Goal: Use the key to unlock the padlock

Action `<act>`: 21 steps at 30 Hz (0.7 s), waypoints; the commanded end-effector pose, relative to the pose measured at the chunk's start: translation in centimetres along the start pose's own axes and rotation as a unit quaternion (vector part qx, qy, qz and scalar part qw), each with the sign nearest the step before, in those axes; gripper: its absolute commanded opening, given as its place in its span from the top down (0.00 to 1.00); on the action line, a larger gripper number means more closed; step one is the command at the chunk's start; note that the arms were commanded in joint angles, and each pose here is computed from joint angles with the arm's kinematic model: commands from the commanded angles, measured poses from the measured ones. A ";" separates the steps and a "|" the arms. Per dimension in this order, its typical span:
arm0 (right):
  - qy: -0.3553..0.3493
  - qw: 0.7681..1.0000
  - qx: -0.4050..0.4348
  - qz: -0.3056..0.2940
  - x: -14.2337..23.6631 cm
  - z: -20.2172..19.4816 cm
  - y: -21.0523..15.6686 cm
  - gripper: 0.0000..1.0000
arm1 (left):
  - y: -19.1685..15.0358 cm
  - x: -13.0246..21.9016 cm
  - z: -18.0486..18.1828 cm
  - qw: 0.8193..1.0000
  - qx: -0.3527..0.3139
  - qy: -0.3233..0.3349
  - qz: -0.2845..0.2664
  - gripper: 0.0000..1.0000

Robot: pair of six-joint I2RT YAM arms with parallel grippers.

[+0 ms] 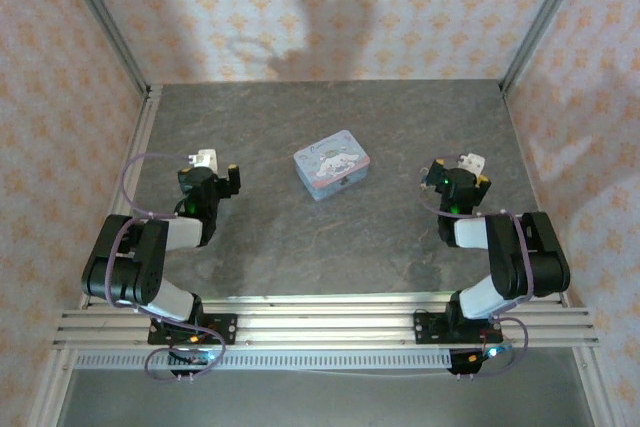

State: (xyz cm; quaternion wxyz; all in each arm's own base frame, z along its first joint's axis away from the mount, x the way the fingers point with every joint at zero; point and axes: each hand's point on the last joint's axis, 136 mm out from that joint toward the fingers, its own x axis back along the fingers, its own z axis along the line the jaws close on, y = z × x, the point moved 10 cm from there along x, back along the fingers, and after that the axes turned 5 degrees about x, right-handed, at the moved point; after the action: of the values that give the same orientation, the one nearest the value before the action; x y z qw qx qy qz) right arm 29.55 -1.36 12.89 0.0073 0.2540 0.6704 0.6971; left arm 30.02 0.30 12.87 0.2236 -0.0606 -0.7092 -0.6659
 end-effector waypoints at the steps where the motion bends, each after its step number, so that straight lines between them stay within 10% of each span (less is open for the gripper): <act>1: -0.010 1.000 -0.002 -0.001 0.0 0.0 0.1 0.01 | 0.5 -0.1 0.0 1.000 0.004 0.001 -0.005 0.00; 21: 0.011 1.000 0.011 0.005 -0.2 0.5 0.1 0.01 | 0.5 -0.1 0.0 1.000 0.005 0.001 -0.004 0.00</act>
State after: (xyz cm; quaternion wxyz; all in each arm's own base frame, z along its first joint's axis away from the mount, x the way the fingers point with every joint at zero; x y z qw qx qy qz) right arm 29.59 -1.27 12.80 0.0017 0.2542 0.6723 0.6952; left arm 30.01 0.30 12.86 0.2237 -0.0607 -0.7092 -0.6659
